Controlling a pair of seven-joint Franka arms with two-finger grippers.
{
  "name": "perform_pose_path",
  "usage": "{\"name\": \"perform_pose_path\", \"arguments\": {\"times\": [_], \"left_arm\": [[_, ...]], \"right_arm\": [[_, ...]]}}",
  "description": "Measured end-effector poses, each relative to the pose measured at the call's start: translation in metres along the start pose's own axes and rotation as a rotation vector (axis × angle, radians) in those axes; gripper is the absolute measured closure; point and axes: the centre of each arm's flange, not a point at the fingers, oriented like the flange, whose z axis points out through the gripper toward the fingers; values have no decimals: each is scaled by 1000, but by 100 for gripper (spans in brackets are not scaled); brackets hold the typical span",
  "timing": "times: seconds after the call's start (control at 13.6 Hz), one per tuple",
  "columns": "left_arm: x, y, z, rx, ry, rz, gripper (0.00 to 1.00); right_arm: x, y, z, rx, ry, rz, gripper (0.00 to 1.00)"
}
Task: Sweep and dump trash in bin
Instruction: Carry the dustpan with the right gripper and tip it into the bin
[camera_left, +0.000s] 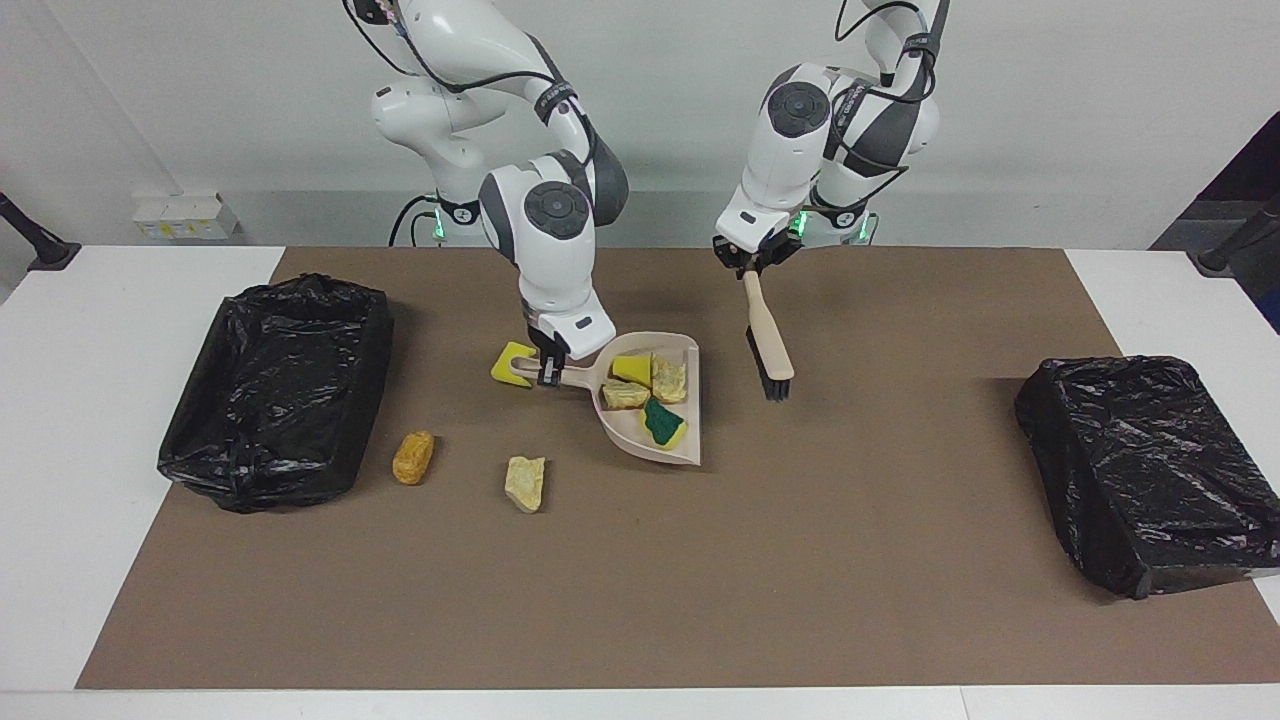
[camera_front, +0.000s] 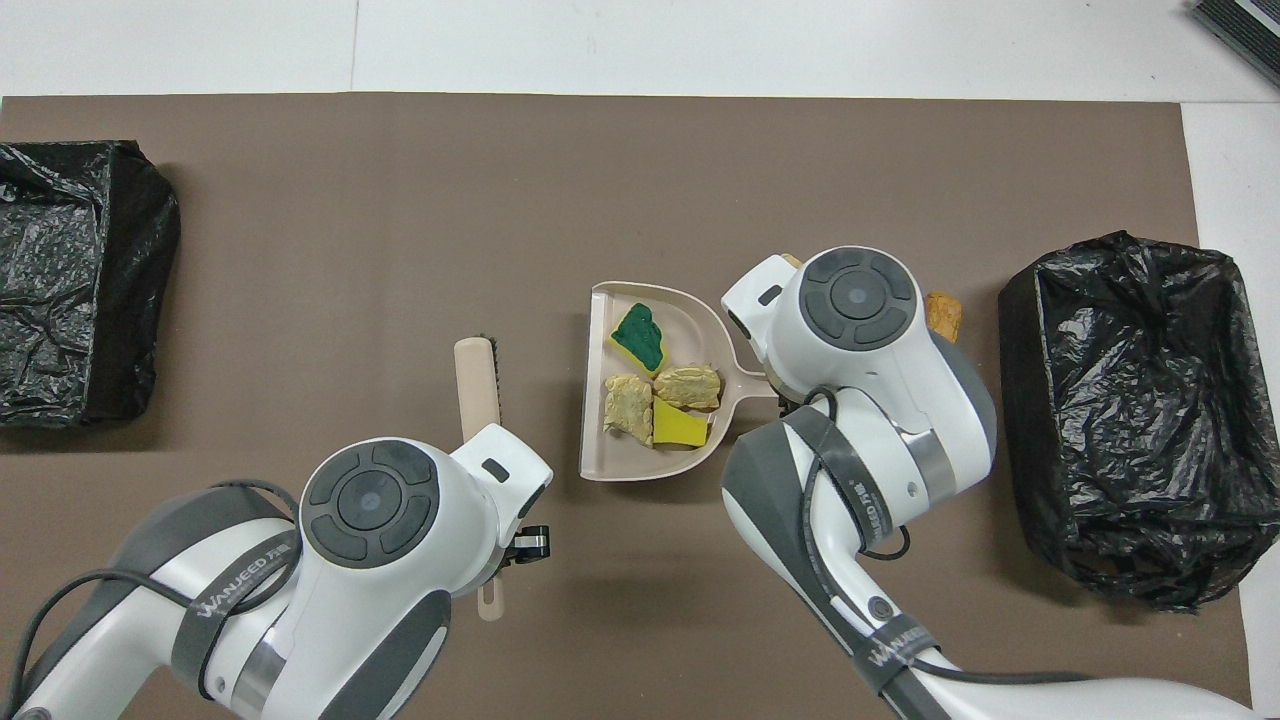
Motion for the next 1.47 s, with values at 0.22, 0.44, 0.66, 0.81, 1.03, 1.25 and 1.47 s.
{"name": "perform_pose_path", "arguments": {"times": [0.22, 0.44, 0.66, 0.81, 1.03, 1.25, 1.47], "left_arm": [[-18, 14, 17, 32, -18, -43, 74], [-63, 46, 49, 87, -34, -30, 74], [-96, 68, 67, 63, -75, -1, 74], [-119, 81, 80, 59, -81, 16, 74], [-153, 95, 103, 68, -62, 18, 74], [-177, 105, 118, 62, -41, 52, 74], [-184, 107, 124, 57, -34, 67, 74]], "right_arm": [[-47, 13, -29, -4, 53, 50, 68], [-115, 26, -61, -24, 81, 114, 68], [-189, 29, -89, -10, 81, 134, 68], [-252, 33, -93, 7, 81, 128, 68], [-357, 33, -83, 20, 84, 126, 68], [-431, 24, -79, 19, -28, 70, 68], [-485, 23, -86, -52, -166, 6, 68]]}}
